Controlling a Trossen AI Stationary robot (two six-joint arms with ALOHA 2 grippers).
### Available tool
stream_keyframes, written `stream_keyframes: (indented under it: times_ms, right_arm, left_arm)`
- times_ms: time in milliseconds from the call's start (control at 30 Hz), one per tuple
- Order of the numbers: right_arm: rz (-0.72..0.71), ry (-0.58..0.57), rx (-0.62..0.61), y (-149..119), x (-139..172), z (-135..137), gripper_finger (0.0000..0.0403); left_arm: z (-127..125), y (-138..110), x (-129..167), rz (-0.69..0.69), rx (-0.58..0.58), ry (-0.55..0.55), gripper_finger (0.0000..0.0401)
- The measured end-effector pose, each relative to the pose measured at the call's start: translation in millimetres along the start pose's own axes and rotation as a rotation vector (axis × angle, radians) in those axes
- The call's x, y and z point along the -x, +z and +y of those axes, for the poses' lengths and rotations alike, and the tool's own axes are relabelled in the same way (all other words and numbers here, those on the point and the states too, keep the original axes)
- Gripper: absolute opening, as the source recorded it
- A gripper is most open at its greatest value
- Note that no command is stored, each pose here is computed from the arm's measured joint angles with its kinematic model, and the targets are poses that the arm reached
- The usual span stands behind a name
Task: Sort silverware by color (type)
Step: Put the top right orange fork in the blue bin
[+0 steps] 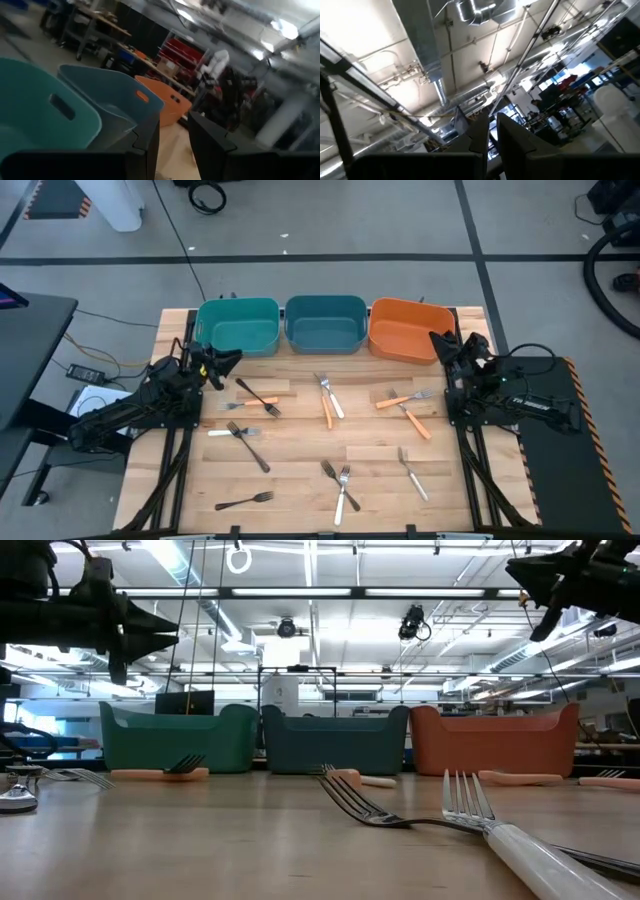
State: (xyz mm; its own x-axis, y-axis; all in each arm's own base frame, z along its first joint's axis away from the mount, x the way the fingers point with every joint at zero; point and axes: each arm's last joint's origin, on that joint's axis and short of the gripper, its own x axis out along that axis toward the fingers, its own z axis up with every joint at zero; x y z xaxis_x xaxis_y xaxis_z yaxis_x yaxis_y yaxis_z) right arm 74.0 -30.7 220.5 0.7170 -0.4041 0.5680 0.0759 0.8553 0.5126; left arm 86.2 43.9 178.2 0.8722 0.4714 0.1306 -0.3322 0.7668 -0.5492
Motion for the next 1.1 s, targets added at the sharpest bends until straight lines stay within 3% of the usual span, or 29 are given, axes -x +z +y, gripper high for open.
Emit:
stream_keyframes:
  times_ms: [133,200,533,833,967,1100]
  right_arm:
    - [-0.122,-0.119,-0.058,5.3,0.5,-2.3,0.0045]
    - [-0.179,-0.164,-0.119,7.7,0.9,-3.2,0.0045]
    - [-0.213,-0.168,0.026,29.9,-11.7,12.8,0.0063]
    - [-0.08,-0.173,0.005,27.2,-41.0,18.1,0.0108]
    - [0.025,-0.113,0.018,26.2,-64.2,25.0,0.0112]
    - [0.179,-0.053,0.073,18.8,-90.2,29.0,0.0112]
  left_arm:
    - [3.3,4.2,0.5,-0.13,0.298,0.12,0.011]
    - [1.5,8.6,0.8,-0.191,0.366,0.106,0.011]
    - [-15.5,34.9,8.3,-0.437,0.318,-0.11,0.011]
    - [-17.2,37.5,8.7,-0.437,0.383,-0.125,0.011]
    - [-32.3,57.8,11.8,-0.435,0.364,-0.195,0.011]
    - [-52.8,83.5,8.5,-0.305,0.254,-0.187,0.011]
